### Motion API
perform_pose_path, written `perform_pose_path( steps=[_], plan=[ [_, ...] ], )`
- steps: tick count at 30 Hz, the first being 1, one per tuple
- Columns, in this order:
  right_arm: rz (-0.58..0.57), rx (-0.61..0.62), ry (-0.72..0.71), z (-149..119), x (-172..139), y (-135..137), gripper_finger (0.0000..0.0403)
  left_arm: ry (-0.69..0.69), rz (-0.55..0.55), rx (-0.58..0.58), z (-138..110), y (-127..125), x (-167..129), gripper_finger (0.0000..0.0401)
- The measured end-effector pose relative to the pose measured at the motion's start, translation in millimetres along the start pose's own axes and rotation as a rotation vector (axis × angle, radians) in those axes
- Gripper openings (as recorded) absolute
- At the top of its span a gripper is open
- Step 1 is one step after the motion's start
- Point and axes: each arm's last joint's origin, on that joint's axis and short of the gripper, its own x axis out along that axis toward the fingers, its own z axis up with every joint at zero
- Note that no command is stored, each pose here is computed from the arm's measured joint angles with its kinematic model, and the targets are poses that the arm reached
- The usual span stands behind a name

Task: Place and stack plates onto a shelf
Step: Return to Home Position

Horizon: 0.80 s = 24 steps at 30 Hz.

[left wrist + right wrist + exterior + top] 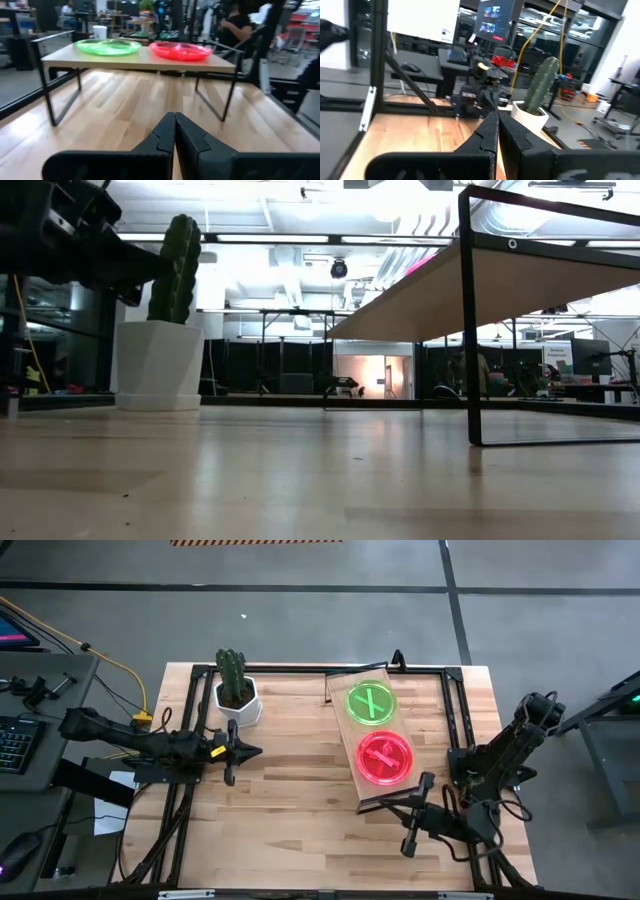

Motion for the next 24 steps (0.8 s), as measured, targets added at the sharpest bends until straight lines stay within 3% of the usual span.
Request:
perform_pose_path(
  steps=[6, 11, 14, 18, 24],
  plan=[
    [-0.004, -0.052, 0.054, -2, -17, -2, 0.0, -0.019, -0.043, -0.006, 2, -1, 0, 0.0],
    [0.005, 0.115, 0.201, -16, -25, -39, 0.0, -0.019, -0.041, -0.019, 2, -1, 0, 0.0],
    [-0.102, 0.214, 0.308, -32, -18, -67, 0.0, -0.019, -0.039, -0.044, 2, -1, 0, 0.0],
    [-0.204, 0.216, 0.401, -43, -1, -91, 0.0, -0.017, -0.04, -0.077, 2, -1, 0, 0.0],
    [-0.089, 0.169, 0.463, -37, 27, -110, 0.0, -0.007, -0.038, -0.074, 1, -1, 0, 0.0]
  ],
)
